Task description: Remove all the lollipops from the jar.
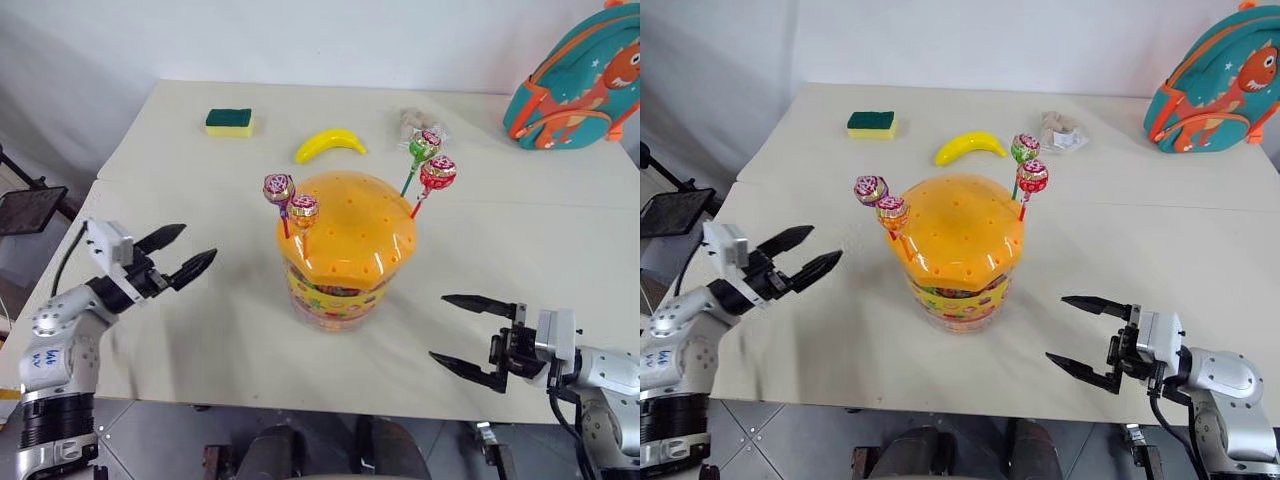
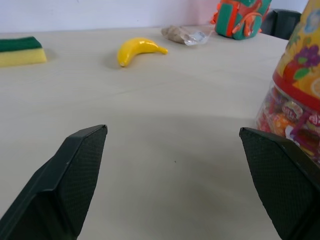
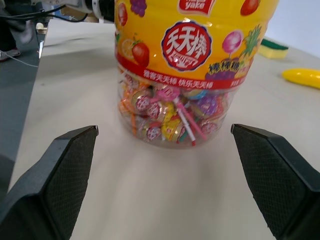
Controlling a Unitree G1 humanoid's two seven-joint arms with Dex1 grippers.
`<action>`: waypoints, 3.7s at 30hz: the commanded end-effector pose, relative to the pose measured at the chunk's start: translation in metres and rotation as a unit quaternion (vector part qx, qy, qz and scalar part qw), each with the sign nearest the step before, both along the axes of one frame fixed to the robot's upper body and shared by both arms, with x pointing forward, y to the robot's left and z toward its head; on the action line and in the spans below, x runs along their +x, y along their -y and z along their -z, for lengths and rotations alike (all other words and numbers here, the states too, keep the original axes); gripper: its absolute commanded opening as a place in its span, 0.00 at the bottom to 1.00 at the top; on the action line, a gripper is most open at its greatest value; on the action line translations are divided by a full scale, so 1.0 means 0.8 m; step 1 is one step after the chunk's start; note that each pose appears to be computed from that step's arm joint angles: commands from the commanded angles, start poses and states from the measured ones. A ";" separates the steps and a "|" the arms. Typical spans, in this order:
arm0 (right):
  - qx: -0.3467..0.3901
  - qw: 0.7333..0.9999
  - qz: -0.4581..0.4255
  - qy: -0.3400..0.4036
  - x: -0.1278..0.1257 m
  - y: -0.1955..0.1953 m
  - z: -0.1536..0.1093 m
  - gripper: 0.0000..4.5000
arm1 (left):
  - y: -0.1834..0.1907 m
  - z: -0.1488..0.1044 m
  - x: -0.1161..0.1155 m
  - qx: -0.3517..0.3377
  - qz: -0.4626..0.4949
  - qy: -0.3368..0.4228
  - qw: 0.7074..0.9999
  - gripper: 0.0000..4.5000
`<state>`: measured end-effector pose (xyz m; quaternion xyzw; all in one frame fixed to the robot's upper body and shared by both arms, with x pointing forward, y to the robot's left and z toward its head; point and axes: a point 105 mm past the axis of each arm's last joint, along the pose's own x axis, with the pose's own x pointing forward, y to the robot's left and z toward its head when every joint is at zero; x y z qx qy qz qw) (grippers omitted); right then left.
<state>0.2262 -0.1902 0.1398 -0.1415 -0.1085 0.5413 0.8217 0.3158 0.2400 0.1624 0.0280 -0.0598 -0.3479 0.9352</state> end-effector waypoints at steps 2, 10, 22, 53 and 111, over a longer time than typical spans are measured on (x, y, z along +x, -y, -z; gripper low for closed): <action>0.010 1.000 -0.002 0.018 0.001 -0.003 -0.010 0.99 | -0.010 -0.016 -0.001 0.029 -0.003 0.028 0.999 1.00; 0.113 0.992 0.058 0.019 -0.008 0.033 -0.119 0.99 | -0.027 -0.096 -0.084 -0.056 0.140 0.000 0.989 1.00; 0.115 0.990 -0.070 0.043 -0.022 0.028 -0.106 0.99 | -0.001 -0.122 -0.102 -0.004 0.245 -0.033 0.969 1.00; 0.139 0.981 -0.127 0.050 -0.027 0.001 -0.132 1.00 | 0.158 -0.148 -0.059 -0.033 0.454 0.036 0.889 0.39; 0.142 0.986 -0.074 0.037 -0.036 0.050 -0.121 1.00 | -0.058 -0.116 -0.091 0.063 0.205 -0.039 0.976 0.67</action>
